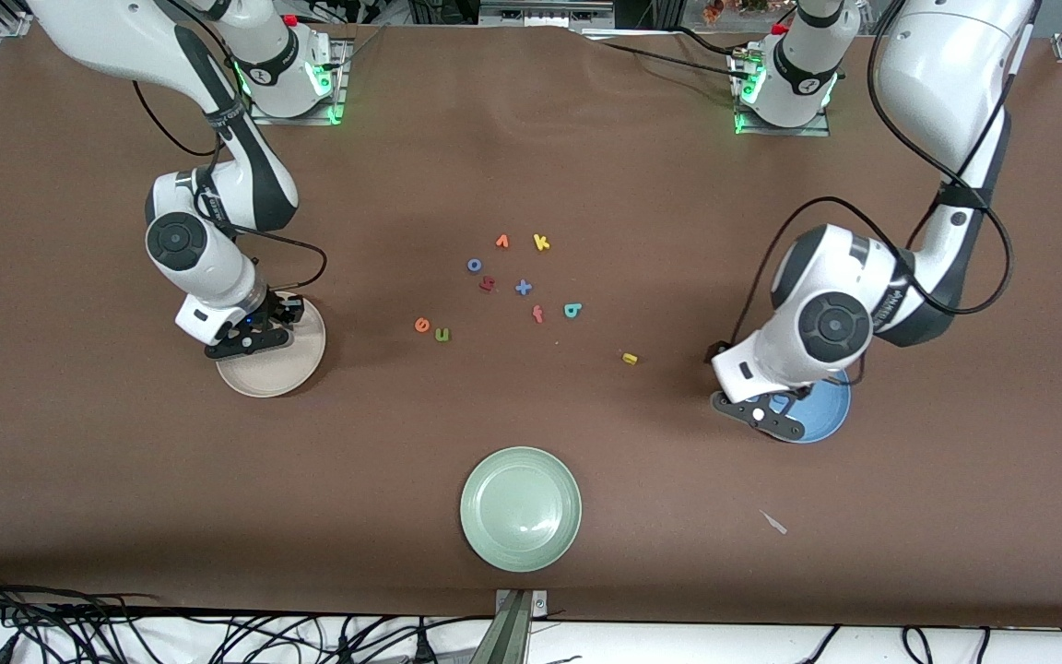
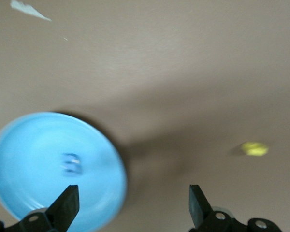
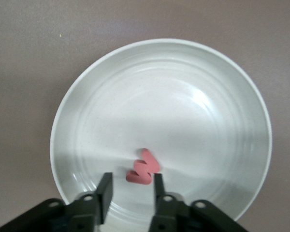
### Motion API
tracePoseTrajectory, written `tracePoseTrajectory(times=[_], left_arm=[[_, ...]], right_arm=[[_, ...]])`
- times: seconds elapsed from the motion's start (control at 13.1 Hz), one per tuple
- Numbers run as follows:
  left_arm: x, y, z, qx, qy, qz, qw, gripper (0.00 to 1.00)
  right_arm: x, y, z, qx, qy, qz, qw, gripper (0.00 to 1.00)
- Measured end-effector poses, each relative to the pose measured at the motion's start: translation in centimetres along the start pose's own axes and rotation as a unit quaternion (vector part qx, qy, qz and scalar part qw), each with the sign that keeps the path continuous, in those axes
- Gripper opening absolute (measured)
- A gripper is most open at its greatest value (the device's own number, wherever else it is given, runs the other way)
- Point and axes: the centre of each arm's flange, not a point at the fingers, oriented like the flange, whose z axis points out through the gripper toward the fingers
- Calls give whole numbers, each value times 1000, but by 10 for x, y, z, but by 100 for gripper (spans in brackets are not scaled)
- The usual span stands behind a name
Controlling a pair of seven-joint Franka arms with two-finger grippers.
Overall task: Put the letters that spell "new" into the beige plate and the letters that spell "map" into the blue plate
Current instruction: 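Release the w on the beige plate while the left gripper releases the 3, then grasp orange e with the right gripper while the left gripper grasps yellow a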
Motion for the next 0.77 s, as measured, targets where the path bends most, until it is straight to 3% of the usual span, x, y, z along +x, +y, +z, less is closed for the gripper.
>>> tracePoseTrajectory(times=[0.08, 0.31, 0.61, 0.77], left_arm=[[-3, 25, 0, -1, 0, -55, 999, 100], [-13, 86, 10, 4, -6, -205, 979, 100], [-11, 125, 49, -31, -4, -383, 923, 100], [-10, 135, 74, -40, -8, -433, 900, 100]], right_arm=[[0, -3, 0, 2, 1, 4, 1000, 55], [5, -43, -6, 24, 7, 51, 998, 56], [14, -143, -25, 51, 18, 128, 990, 56], [18, -176, -22, 59, 16, 157, 986, 56]])
